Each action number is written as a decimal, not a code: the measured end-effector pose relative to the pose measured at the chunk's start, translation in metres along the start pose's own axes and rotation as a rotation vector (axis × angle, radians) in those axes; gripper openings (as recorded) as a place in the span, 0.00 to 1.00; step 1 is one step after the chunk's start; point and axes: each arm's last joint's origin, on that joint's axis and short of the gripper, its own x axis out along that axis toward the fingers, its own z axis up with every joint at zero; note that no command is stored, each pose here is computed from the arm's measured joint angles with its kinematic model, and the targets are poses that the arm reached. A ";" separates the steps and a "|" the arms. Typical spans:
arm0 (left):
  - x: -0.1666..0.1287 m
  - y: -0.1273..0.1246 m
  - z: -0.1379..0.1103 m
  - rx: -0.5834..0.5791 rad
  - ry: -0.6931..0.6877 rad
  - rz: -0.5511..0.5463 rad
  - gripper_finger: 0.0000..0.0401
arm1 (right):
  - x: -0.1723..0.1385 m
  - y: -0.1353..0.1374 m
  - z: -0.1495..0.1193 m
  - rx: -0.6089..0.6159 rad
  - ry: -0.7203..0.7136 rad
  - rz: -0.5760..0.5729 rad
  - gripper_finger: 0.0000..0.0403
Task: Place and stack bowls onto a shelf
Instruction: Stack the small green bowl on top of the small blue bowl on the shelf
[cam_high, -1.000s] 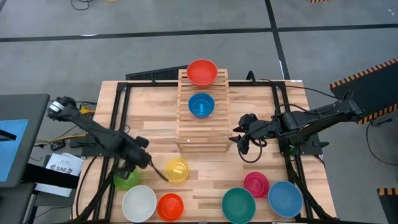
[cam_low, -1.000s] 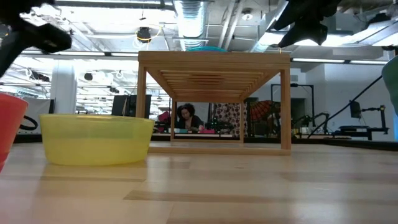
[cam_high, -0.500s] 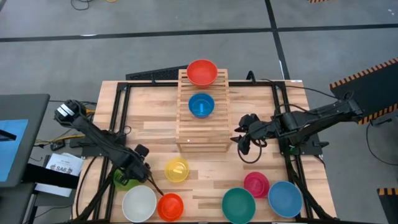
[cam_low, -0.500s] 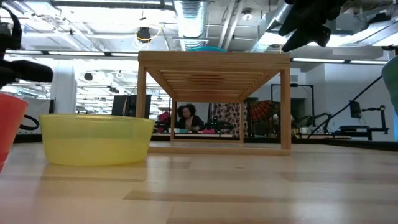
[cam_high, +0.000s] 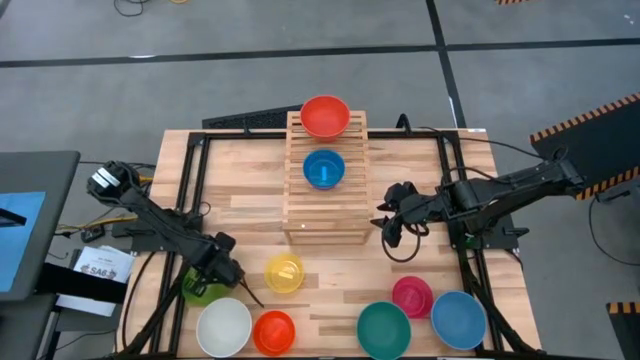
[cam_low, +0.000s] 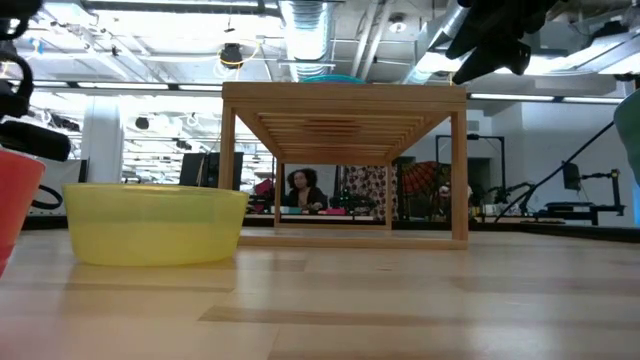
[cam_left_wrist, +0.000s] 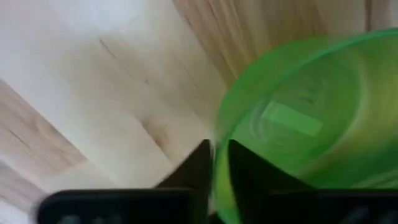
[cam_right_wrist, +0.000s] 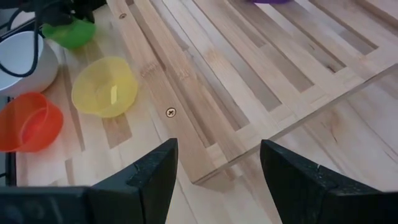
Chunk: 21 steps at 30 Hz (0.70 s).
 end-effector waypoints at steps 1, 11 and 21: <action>-0.001 0.002 -0.001 -0.024 0.003 -0.014 0.03 | 0.000 0.000 0.000 0.000 0.000 0.000 0.63; -0.057 0.024 -0.026 -0.281 -0.097 -0.014 0.00 | 0.002 -0.001 -0.003 0.000 0.005 -0.009 0.63; -0.186 0.054 -0.035 -0.730 -0.646 -0.014 0.00 | 0.003 0.000 -0.002 0.009 -0.016 0.010 0.63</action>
